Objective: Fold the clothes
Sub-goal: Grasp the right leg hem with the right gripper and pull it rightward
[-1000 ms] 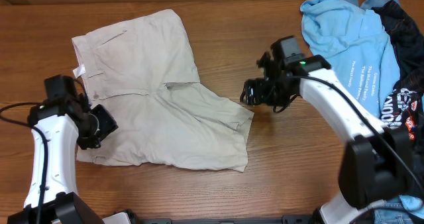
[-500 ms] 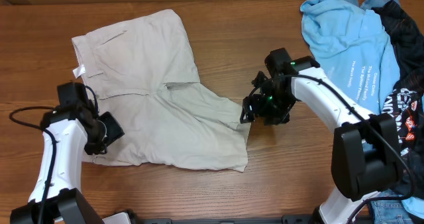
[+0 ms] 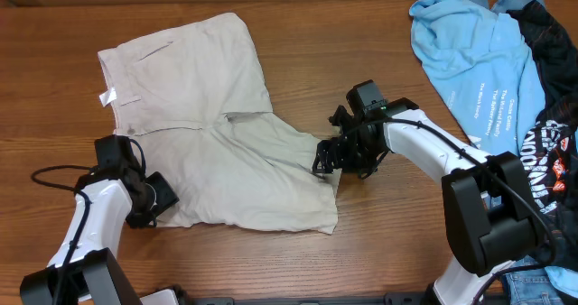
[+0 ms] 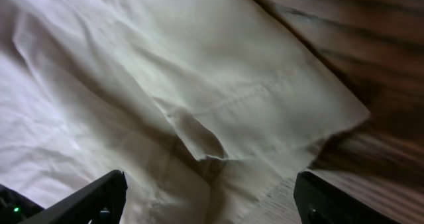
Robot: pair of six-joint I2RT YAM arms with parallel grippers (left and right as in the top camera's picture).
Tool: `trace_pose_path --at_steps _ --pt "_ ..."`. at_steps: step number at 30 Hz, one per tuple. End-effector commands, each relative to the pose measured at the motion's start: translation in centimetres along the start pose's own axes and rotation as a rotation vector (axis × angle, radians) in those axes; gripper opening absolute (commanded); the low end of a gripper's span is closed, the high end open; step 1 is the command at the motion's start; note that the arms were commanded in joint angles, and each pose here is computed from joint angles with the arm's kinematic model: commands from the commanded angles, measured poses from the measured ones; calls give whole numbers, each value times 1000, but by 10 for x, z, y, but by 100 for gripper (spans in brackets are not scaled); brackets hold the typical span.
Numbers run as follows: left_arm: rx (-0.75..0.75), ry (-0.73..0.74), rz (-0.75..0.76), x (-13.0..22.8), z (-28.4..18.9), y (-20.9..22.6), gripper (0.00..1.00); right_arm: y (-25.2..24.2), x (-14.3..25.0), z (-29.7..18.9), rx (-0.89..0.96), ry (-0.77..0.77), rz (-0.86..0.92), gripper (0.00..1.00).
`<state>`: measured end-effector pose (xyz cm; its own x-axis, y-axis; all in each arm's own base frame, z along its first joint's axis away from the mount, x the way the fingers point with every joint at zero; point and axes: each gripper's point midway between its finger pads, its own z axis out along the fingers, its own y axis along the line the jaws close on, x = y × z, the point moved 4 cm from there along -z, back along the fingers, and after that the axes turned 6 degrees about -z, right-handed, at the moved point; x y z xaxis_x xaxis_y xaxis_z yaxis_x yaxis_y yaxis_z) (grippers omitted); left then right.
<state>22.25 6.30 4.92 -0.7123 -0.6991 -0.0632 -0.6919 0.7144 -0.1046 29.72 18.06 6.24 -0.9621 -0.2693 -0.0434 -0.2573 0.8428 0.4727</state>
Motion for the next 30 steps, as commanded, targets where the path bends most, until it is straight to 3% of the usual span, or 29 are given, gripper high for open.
trace_pose_path --at_steps 1,9,16,30 --pt "-29 4 30 6 5 5 50 6 -5 -3 -37 -33 0 84" --pt "-28 6 29 6 5 5 52 2 -9 -2 -11 -56 5 84" --pt "-29 6 30 6 5 5 54 -24 -3 -7 144 -48 176 79" --pt "-28 5 30 6 5 5 56 15 -5 -14 -166 -7 114 80"
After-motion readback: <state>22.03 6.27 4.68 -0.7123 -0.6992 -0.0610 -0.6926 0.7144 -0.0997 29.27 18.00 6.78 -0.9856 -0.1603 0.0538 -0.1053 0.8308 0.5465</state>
